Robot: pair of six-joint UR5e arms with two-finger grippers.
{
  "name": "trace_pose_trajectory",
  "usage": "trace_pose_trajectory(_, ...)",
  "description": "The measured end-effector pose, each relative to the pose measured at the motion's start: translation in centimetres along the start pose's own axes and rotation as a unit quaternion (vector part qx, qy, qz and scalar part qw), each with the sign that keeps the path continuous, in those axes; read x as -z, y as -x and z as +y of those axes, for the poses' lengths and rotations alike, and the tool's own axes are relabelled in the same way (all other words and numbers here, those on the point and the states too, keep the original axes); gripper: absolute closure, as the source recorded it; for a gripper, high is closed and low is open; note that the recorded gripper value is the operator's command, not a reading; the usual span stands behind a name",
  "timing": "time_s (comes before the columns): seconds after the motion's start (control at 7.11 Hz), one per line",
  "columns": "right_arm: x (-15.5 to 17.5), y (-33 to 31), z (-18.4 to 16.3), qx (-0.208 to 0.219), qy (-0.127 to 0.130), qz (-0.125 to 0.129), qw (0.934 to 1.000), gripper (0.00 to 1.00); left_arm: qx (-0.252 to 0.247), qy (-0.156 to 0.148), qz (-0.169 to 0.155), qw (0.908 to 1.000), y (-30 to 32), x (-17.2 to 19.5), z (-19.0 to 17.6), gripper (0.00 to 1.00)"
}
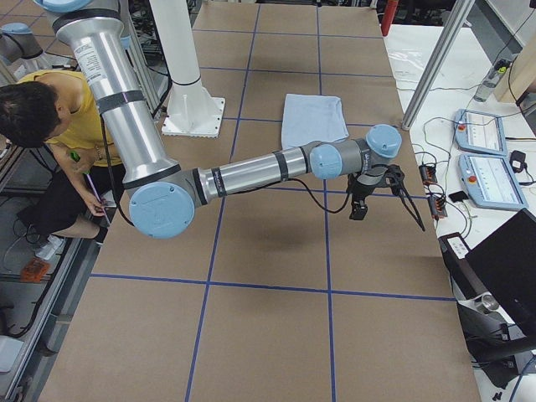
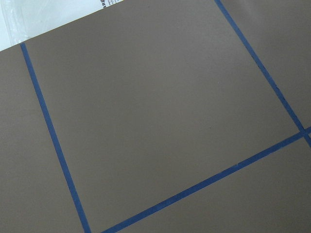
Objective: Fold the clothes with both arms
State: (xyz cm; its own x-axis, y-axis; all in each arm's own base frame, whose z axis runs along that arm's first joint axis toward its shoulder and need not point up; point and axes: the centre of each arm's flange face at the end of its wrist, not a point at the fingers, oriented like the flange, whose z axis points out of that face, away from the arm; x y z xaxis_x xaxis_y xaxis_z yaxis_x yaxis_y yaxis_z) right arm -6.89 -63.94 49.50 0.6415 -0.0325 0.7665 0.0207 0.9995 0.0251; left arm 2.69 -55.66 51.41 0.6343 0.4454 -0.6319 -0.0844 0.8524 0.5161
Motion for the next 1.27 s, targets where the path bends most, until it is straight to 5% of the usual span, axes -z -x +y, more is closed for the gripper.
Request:
trace_pose_trajectory(0.56, -0.8, -2.6, 2.8, -0.011, -0.002, -0.004, 0.9999, 0.0, -0.002, 0.001, 0.001, 1.0, -1.3, 1.4, 4.6, 0.0)
trace_pose_trajectory(1.27, -4.6, -2.9, 5.1, 0.034, -0.014, 0.019, 0.9991, 0.0, 0.004, 0.007, 0.002, 1.0, -1.0, 1.1, 5.4, 0.0)
